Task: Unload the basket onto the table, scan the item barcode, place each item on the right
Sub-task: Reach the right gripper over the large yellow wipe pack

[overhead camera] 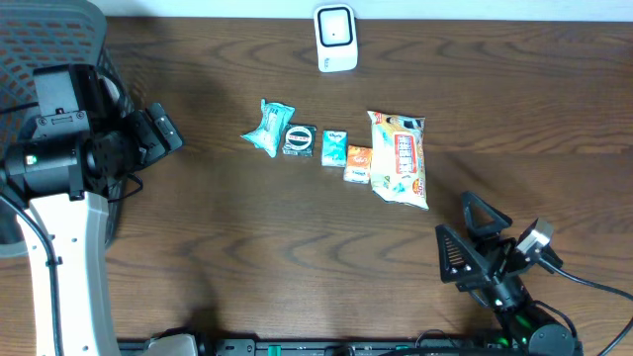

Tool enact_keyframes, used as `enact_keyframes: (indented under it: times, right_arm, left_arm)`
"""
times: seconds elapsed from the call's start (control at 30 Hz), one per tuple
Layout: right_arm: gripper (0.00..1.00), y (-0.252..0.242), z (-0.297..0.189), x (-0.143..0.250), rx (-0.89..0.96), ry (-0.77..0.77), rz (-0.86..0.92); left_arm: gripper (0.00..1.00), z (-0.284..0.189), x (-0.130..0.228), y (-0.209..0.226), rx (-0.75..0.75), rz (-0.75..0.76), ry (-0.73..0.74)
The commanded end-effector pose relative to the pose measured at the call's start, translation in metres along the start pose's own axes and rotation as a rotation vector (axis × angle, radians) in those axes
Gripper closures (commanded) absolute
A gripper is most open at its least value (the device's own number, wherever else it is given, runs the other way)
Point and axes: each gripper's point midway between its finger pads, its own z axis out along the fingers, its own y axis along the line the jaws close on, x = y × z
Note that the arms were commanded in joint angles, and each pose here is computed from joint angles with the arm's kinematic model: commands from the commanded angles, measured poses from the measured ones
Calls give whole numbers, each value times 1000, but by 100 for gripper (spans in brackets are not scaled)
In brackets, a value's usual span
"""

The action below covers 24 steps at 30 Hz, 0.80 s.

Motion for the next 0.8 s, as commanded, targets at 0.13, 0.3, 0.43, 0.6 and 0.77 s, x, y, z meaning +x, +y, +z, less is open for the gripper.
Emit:
enact_keyframes:
  times: [0.13, 0.3, 0.43, 0.6, 0.77]
  right_arm:
    - [1, 36, 11, -48, -7, -68, -219]
    - [1, 39, 39, -73, 89, 38, -399]
    - [1, 24, 69, -85, 180, 186, -443]
    - [1, -10, 102, -85, 300, 409, -373]
    - [1, -57, 119, -56, 427, 707, -224]
  left_arm:
    - [2, -5, -5, -2, 9, -3, -14]
    - [2, -5, -5, -2, 9, -3, -14]
    - [2, -5, -5, -2, 9, -3, -14]
    - [2, -5, -5, -2, 9, -3, -14]
    - [3, -5, -5, -2, 9, -3, -14]
